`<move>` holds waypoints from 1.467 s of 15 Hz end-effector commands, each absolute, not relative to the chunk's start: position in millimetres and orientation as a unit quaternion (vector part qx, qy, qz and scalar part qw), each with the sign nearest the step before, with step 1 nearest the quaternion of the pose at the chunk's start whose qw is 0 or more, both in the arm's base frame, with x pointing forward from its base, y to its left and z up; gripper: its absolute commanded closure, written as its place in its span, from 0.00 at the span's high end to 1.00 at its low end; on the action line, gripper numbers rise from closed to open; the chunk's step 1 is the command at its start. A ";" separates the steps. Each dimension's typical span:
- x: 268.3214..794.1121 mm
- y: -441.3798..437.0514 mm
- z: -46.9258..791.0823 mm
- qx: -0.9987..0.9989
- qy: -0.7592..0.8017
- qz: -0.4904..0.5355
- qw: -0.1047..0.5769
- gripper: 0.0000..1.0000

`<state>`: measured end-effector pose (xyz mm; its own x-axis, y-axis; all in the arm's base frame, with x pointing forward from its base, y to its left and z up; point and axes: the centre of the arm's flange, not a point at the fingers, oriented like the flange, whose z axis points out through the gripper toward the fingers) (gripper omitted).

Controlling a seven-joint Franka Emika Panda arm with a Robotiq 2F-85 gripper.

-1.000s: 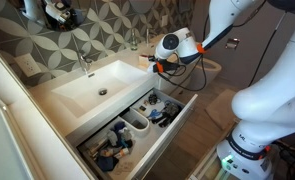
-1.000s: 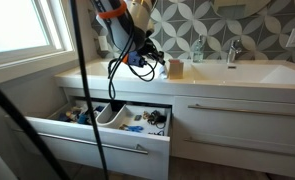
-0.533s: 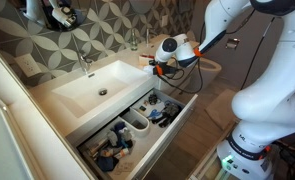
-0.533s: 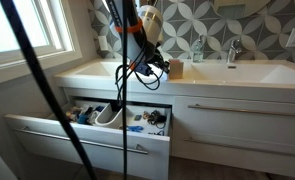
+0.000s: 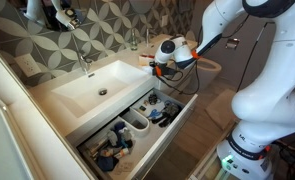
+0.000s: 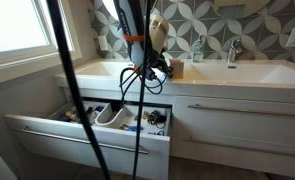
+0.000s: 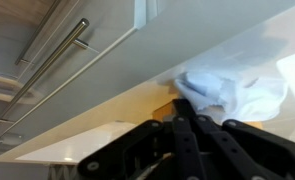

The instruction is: Remove a piece of tissue from the left side of the drawer and put it on the counter

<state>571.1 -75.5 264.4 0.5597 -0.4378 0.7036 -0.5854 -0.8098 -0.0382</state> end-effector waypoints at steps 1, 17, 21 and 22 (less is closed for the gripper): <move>581.8 -79.2 259.2 0.875 -0.293 0.371 0.101 0.07; 545.9 -66.2 322.1 0.896 -0.268 0.337 0.108 1.00; 530.5 -53.4 349.5 0.918 -0.236 0.312 0.067 1.00; 527.2 -51.1 356.6 0.924 -0.225 0.305 0.055 1.00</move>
<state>549.0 -59.9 319.6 0.6563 -0.4054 0.6363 -0.5039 -0.8632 -0.0302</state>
